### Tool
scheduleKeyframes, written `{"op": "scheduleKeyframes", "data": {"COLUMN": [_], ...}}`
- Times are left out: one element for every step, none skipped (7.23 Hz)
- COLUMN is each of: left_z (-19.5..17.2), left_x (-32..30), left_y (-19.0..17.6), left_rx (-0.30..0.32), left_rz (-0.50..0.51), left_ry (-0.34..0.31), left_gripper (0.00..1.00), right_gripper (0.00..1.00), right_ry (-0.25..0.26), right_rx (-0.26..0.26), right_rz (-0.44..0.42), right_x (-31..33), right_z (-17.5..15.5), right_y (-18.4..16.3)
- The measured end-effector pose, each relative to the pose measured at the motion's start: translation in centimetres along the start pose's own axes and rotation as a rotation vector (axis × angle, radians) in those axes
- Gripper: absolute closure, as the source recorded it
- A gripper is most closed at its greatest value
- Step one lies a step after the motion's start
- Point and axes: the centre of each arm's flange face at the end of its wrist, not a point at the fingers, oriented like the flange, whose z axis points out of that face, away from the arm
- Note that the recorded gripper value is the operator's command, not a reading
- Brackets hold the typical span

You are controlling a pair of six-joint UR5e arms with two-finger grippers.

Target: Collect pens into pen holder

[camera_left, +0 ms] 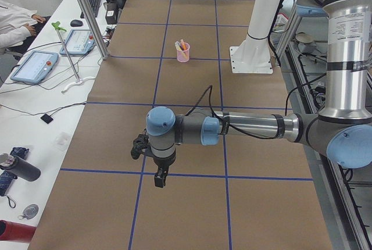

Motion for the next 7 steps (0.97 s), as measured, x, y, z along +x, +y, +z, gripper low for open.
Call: {"op": "scheduleKeyframes", "data": {"left_z": [-0.2, 0.1, 0.8, 1.2, 1.3, 1.5, 1.7], "left_x": [0.3, 0.3, 0.2, 0.2, 0.3, 0.2, 0.1], "left_y": [0.2, 0.4, 0.6, 0.6, 0.6, 0.9, 1.1], "left_rx": [0.004, 0.000, -0.003, -0.002, 0.000, -0.003, -0.006], "left_rz": [0.003, -0.004, -0.014, -0.018, -0.018, -0.022, -0.025], "left_ry": [0.006, 0.029, 0.069, 0.102, 0.118, 0.123, 0.123], "left_gripper": [0.00, 0.00, 0.00, 0.00, 0.00, 0.00, 0.00], "right_gripper": [0.00, 0.00, 0.00, 0.00, 0.00, 0.00, 0.00], "right_ry": [0.000, -0.001, -0.001, 0.000, 0.005, 0.010, 0.010], "right_rx": [0.001, 0.002, 0.003, 0.000, -0.004, -0.003, 0.000], "right_rz": [-0.003, -0.006, -0.007, -0.006, -0.007, -0.010, -0.012], "right_x": [-0.1, -0.1, -0.1, 0.0, 0.2, 0.2, 0.1], "right_z": [0.0, -0.1, -0.1, 0.1, 0.2, 0.2, 0.1], "right_y": [-0.1, -0.1, 0.0, 0.3, 0.8, 0.9, 1.0]}}
